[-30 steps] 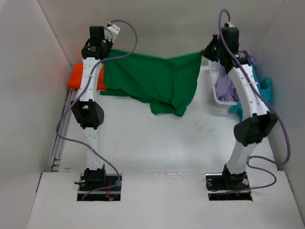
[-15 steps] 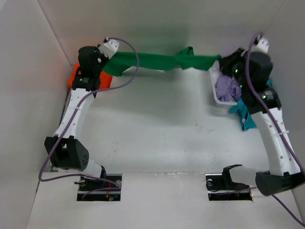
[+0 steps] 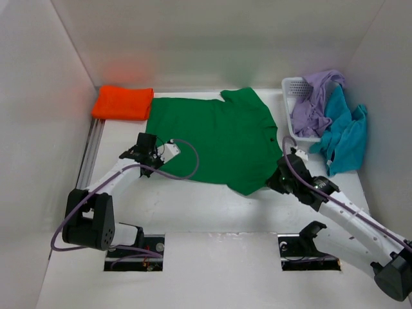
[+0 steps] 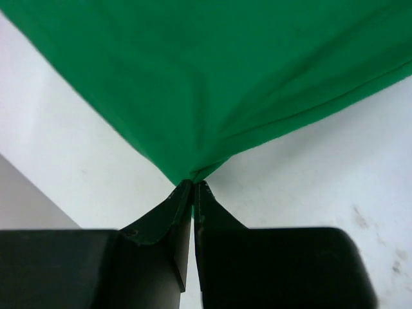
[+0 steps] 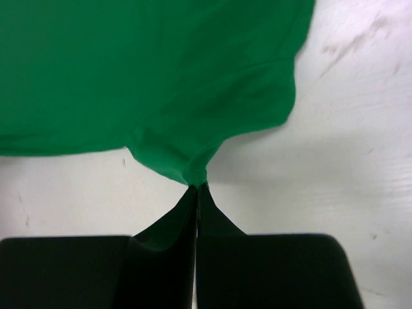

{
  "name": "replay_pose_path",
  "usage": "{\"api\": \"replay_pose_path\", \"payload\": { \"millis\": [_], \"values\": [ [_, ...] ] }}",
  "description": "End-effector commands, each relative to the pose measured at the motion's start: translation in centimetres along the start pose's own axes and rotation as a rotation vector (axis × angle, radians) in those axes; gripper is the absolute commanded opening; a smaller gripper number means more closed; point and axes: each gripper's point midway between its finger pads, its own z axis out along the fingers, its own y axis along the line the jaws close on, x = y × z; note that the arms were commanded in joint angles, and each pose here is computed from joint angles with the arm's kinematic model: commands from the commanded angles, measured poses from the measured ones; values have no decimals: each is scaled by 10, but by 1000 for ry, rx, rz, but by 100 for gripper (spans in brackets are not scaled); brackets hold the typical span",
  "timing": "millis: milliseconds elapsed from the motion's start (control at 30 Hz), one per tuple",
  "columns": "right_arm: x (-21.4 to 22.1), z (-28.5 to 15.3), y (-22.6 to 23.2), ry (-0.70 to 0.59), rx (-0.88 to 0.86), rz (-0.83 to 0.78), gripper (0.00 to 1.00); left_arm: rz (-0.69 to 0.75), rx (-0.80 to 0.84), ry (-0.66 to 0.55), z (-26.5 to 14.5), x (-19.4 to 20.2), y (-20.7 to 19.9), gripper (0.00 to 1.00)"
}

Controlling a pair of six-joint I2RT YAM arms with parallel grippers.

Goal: Fold and stack the t-shirts
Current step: Flatten out the tshirt, then fold the flattened tshirt in 1/3 of the way

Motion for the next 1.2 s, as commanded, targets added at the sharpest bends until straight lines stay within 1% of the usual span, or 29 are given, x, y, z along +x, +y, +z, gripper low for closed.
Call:
{"api": "replay_pose_path", "payload": {
  "millis": [0,67,133,200,267,367,433,533,600,633,767,900,967,1033,1100,1167],
  "values": [
    [14,3,9,27,-4,69,0,15,32,20,-11,15,-15,3],
    [11,2,13,20,-12,63,0,6,49,30,-12,19,-19,3],
    [-3,0,17,-14,-26,45,0,-1,53,31,-14,20,-18,4],
    [-29,1,19,-62,-29,30,0,1,31,4,-15,11,-8,5],
    [-47,5,24,-84,-41,5,0,-1,1,-33,-14,-2,8,5],
    [-90,24,37,-143,-66,-46,0,-20,-54,-79,-5,-29,44,6],
    [-121,37,39,-187,-58,-67,0,-44,-77,-90,7,-44,69,6],
    [-159,57,45,-219,-51,-92,0,-55,-92,-92,21,-60,93,6],
    [-176,74,51,-208,-59,-111,0,-49,-101,-84,34,-70,109,6],
    [-185,90,56,-192,-62,-128,0,-46,-104,-82,39,-74,114,6],
    [-201,123,57,-165,-41,-138,0,-37,-114,-52,58,-78,131,6],
    [-213,148,48,-141,-2,-141,0,-13,-136,-45,71,-83,144,8],
    [-215,153,47,-133,6,-143,0,-11,-139,-44,74,-85,147,8],
    [-220,166,46,-114,23,-161,0,-6,-146,-33,81,-86,151,12],
    [-222,176,48,-96,30,-183,0,-6,-155,-25,85,-85,154,20],
    [-226,187,46,-92,52,-192,8,-20,-183,-18,86,-82,164,37]
  ]
}}
